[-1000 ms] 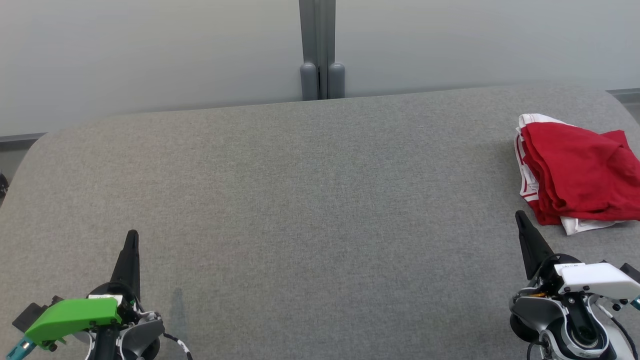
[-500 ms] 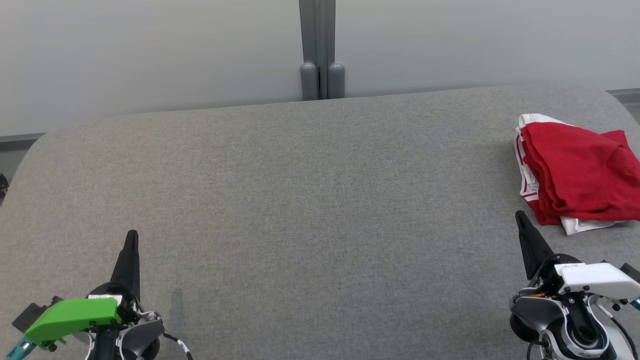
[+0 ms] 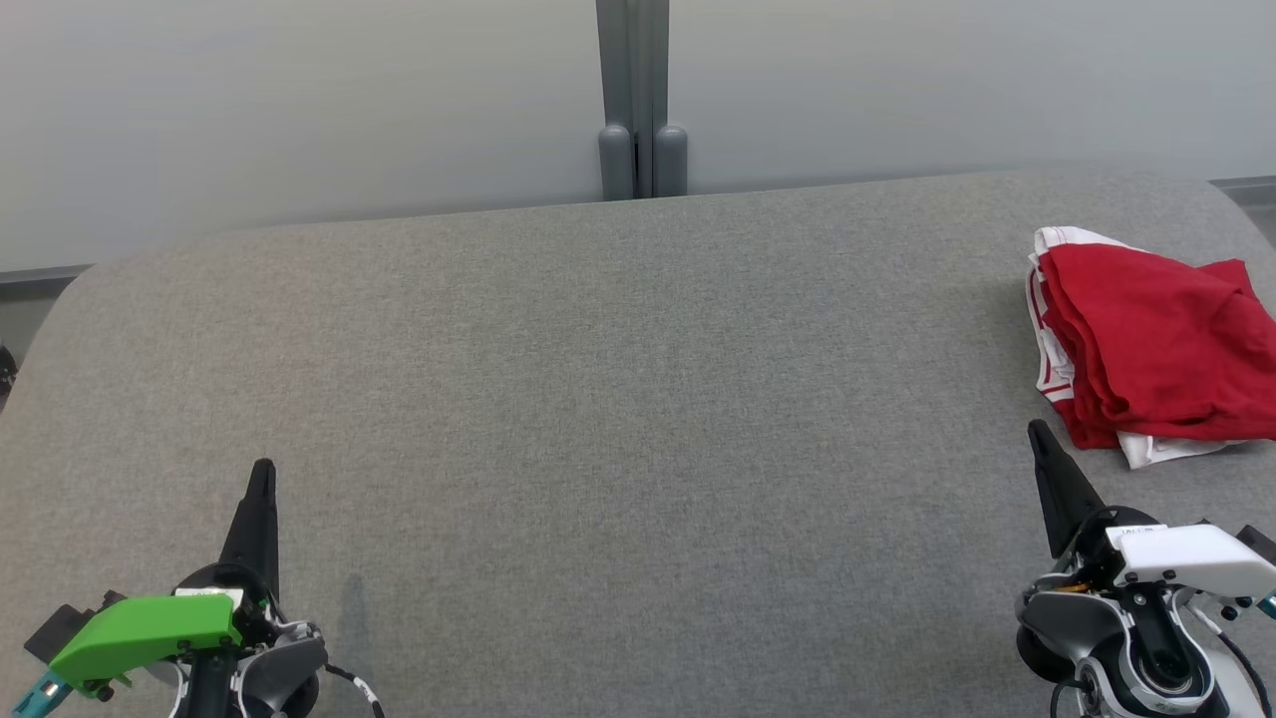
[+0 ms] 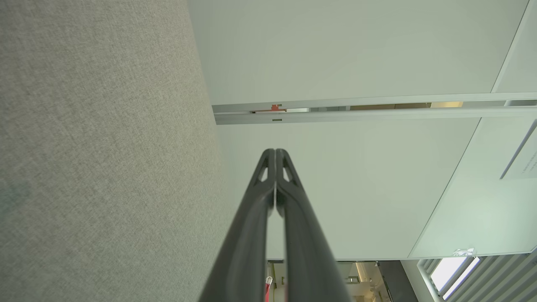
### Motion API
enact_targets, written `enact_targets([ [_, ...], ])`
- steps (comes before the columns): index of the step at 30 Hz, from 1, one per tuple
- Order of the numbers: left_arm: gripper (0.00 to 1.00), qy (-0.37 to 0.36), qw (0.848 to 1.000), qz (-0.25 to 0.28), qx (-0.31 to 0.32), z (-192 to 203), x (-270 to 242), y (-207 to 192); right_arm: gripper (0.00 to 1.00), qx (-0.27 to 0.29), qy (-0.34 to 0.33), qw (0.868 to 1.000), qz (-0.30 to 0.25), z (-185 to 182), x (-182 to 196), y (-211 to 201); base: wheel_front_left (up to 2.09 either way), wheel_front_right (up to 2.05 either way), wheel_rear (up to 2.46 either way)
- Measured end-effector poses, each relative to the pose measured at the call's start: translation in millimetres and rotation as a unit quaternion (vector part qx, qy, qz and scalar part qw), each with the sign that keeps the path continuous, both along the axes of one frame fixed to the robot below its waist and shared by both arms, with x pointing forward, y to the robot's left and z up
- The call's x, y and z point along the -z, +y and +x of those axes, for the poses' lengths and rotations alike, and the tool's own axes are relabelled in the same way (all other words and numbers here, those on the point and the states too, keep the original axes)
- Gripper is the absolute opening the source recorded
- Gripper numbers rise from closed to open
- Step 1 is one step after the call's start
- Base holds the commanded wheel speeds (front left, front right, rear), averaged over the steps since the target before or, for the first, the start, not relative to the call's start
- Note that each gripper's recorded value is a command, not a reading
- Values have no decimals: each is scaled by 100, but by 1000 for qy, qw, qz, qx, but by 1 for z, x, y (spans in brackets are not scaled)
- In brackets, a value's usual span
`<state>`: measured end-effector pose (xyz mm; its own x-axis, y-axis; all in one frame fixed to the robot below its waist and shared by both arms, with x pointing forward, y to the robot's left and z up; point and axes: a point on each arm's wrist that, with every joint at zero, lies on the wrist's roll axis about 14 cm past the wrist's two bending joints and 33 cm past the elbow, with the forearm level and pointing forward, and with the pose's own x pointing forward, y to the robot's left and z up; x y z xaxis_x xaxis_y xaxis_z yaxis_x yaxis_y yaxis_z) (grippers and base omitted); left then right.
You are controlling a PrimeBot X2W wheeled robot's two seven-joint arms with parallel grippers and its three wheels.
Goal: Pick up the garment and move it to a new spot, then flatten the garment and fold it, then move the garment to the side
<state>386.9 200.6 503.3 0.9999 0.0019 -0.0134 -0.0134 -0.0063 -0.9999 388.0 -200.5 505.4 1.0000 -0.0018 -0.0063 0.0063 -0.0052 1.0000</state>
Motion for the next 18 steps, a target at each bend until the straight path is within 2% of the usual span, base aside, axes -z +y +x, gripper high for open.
enact_targets([
  [18, 0, 0, 1000, 0, 1, 0, 0, -1, 0, -1, 0, 1000, 0, 0, 0, 0, 0, 0, 0],
])
